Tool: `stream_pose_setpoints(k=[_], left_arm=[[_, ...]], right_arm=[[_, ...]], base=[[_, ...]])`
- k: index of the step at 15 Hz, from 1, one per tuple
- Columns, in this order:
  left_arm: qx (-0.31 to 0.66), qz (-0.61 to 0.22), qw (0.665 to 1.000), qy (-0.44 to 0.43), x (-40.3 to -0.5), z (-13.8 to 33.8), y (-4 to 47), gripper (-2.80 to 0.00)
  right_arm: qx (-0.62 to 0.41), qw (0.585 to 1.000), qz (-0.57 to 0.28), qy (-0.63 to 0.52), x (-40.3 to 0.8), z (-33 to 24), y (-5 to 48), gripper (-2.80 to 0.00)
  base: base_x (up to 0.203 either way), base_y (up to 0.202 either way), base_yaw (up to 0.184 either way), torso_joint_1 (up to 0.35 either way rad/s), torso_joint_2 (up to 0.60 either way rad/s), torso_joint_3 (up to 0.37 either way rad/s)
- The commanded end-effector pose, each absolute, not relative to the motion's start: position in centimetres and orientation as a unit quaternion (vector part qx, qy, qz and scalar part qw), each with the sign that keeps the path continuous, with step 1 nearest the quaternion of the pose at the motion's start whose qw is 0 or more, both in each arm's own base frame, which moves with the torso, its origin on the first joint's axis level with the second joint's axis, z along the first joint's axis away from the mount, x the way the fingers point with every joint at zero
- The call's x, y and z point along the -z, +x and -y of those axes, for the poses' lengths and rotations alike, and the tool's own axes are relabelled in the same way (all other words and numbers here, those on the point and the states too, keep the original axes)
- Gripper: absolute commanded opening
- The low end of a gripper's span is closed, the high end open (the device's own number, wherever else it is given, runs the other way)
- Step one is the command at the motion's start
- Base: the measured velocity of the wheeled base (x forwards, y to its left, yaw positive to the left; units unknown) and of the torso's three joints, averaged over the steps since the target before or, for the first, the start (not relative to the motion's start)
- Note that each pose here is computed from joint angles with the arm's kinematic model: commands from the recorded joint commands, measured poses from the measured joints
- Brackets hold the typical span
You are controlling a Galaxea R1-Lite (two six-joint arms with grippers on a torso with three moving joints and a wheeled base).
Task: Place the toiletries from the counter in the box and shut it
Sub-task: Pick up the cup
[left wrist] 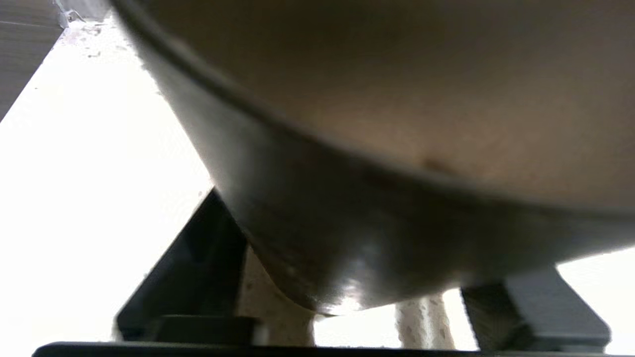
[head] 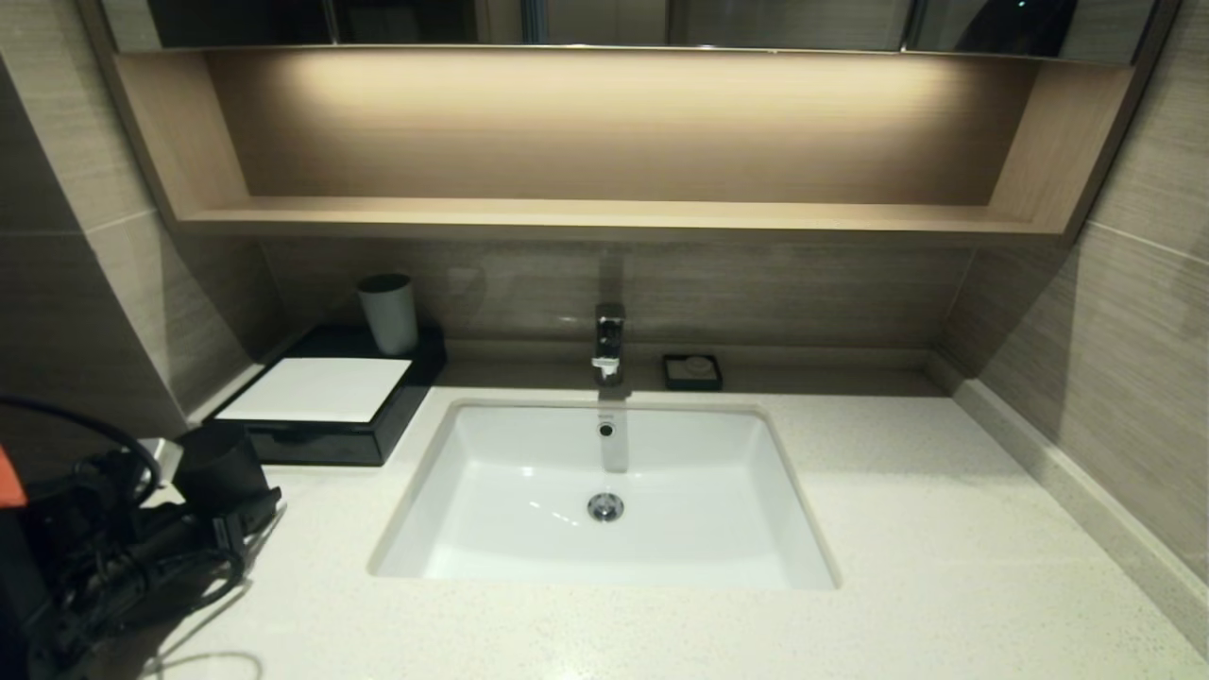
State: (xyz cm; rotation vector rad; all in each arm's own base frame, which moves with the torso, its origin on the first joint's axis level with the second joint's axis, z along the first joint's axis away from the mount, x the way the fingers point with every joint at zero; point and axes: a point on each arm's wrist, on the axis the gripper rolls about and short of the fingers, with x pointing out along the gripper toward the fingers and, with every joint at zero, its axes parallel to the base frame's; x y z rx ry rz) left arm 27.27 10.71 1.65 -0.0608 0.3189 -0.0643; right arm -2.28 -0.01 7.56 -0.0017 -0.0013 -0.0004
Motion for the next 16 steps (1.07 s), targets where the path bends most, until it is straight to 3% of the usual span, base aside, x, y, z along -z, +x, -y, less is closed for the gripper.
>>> stream_pose_setpoints(k=[1, 9, 16], left_arm=[[0.033, -0.153, 0.987, -0.027, -1.7, -10.8, 27.4, -2.80], [0.031, -0.140, 0.989, -0.029, -2.6, -10.8, 27.4, -2.80], [0.016, -0.086, 0.996, -0.025, -6.1, -10.9, 26.8, -2.80]], right_arm=[[0.000, 1.000, 0.000, -0.001, -7.5, 0.0, -2.3, -2.80], [0.000, 1.000, 0.000, -0.001, -7.5, 0.0, -2.3, -2.80], [0.000, 1.000, 0.000, -0.001, -7.5, 0.0, -2.3, -2.80]], base=[[0.000, 0.000, 0.000, 0.000, 0.00, 0.000], [0.000, 0.000, 0.000, 0.000, 0.00, 0.000], [0.000, 0.000, 0.000, 0.000, 0.00, 0.000]])
